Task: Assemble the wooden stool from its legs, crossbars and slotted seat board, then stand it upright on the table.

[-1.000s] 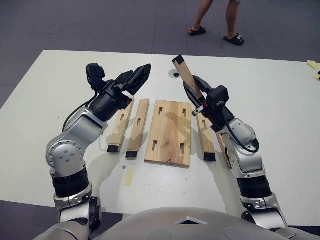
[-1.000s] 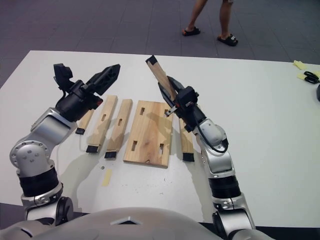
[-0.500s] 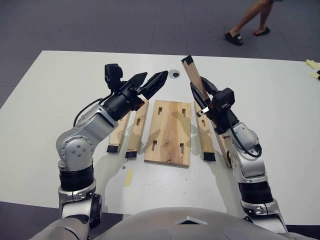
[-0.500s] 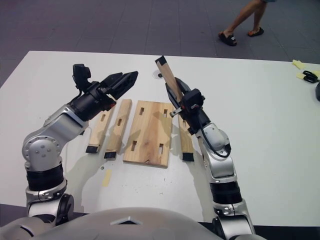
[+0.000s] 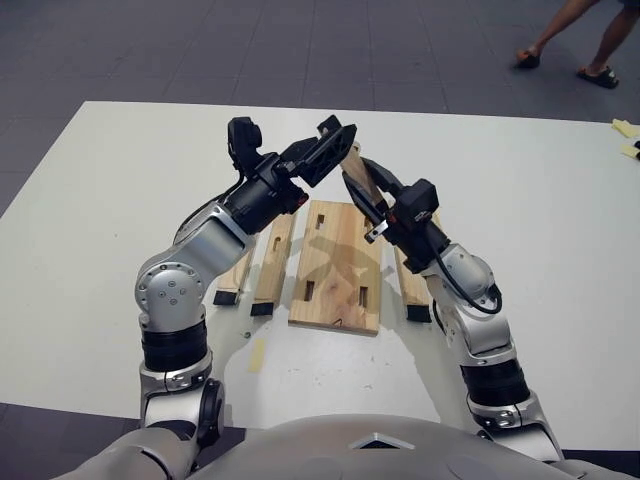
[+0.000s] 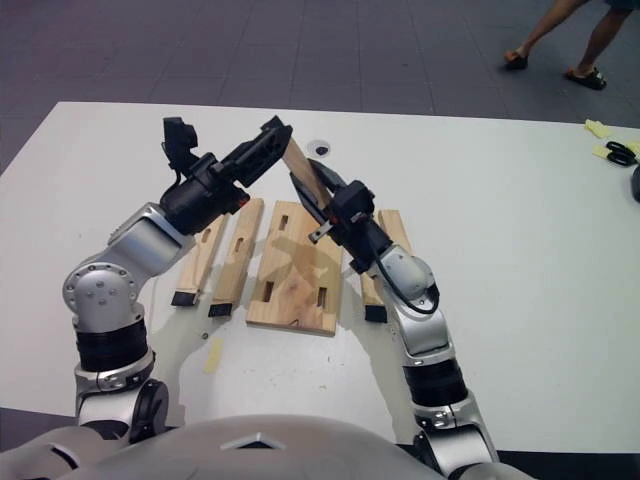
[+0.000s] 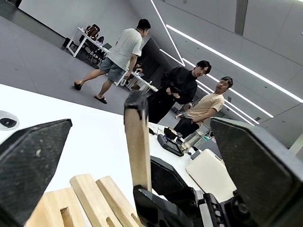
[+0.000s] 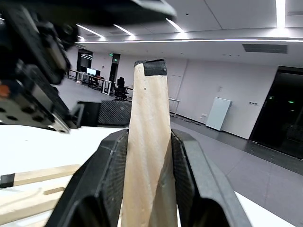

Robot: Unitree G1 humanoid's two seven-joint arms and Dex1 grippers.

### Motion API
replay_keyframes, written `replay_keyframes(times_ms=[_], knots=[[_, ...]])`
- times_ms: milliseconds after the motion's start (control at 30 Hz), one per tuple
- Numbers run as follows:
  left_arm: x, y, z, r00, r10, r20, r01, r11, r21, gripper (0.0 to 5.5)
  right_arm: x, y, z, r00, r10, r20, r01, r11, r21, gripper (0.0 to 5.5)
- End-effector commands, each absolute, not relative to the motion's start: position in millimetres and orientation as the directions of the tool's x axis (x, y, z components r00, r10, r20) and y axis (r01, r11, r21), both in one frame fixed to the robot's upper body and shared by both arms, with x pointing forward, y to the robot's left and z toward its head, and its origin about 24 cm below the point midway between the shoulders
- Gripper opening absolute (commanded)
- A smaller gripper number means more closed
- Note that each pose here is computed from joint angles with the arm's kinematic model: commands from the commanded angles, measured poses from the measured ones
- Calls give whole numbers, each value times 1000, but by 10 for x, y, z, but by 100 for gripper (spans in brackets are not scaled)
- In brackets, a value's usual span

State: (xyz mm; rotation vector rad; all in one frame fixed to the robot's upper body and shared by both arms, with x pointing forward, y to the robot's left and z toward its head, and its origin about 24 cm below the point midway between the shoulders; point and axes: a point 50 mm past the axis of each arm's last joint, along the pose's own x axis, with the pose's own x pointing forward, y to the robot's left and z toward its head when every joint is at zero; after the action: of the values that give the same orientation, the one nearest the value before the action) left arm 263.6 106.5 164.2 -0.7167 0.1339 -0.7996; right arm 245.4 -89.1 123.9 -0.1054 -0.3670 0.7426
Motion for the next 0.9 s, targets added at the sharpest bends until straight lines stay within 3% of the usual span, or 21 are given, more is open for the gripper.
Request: replay_keyframes(times_ms=[33,500,900], knots=[[2655,1037,1667,712,-694,102,601,529,-599,520,2428,-843,1294,650,695,309,-647,719,-256,129],[2673,939,1802,723,-673,155,608,513,-605,294,2432,-875,1258,676,675,296,-602,737,-306,129],[2698,932,1766,733,-664,149,600,527,-602,96,2477,-918,1259,710,639,296,-599,769,-222,129]])
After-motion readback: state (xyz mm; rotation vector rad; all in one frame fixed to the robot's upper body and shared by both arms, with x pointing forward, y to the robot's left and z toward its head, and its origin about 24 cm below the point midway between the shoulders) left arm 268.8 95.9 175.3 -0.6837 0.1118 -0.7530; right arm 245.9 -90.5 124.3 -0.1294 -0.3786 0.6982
